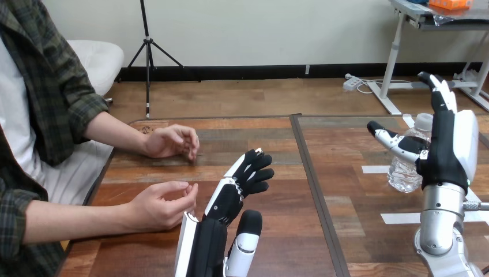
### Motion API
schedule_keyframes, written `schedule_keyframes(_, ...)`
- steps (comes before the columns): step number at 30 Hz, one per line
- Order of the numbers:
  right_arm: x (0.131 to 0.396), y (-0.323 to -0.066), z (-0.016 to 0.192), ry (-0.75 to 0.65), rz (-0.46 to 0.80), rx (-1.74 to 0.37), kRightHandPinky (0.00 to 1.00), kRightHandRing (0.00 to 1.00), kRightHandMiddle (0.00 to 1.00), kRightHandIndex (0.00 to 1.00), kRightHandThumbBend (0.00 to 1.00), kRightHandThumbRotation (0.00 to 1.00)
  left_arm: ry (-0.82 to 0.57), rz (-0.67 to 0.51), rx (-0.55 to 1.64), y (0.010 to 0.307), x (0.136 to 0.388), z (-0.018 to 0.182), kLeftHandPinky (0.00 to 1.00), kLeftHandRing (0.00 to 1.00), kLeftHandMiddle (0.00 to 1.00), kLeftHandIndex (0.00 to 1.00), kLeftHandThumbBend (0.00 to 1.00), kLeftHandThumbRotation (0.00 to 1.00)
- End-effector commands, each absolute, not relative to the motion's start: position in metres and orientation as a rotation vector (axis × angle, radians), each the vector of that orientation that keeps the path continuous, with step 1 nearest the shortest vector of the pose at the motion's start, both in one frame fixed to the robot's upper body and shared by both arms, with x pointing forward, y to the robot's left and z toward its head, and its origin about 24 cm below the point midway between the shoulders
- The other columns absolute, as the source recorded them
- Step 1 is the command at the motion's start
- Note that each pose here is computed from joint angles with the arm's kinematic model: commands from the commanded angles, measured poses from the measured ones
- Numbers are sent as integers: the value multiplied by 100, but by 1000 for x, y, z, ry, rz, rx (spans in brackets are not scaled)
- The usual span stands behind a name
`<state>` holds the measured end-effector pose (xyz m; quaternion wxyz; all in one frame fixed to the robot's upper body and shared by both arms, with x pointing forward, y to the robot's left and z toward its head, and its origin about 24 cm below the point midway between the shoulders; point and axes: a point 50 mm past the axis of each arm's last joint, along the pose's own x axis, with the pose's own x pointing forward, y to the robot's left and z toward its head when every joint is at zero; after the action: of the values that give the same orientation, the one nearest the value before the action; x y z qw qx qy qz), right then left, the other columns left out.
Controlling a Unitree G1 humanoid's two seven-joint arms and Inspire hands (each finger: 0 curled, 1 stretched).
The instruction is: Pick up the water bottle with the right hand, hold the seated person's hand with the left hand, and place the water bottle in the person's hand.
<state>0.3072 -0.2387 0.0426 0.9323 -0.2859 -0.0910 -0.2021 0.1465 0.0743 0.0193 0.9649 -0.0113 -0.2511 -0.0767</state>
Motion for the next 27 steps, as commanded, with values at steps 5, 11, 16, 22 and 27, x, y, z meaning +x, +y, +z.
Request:
schedule_keyframes(5,328,-239,70,-246,-418,-602,93,99,96,89,71,0,-541,-70,-107,64,149,30,74,79,84,87,43,96)
schedule_keyframes(11,329,-240,69,-229,-414,-599,93,100,96,90,71,0,-541,-75,-105,65,149,30,74,79,84,87,42,96)
schedule_keyframes(16,330,-240,68,-217,-410,-594,93,100,97,90,70,0,-540,-76,-106,65,148,30,75,80,84,87,42,97)
schedule_keyframes(22,331,-241,67,-203,-410,-575,93,100,97,91,70,0,-539,-76,-107,65,148,29,75,80,84,87,42,97)
schedule_keyframes(27,331,-241,67,-195,-414,-553,94,100,97,92,69,0,-537,-77,-112,64,148,29,75,80,84,87,43,96)
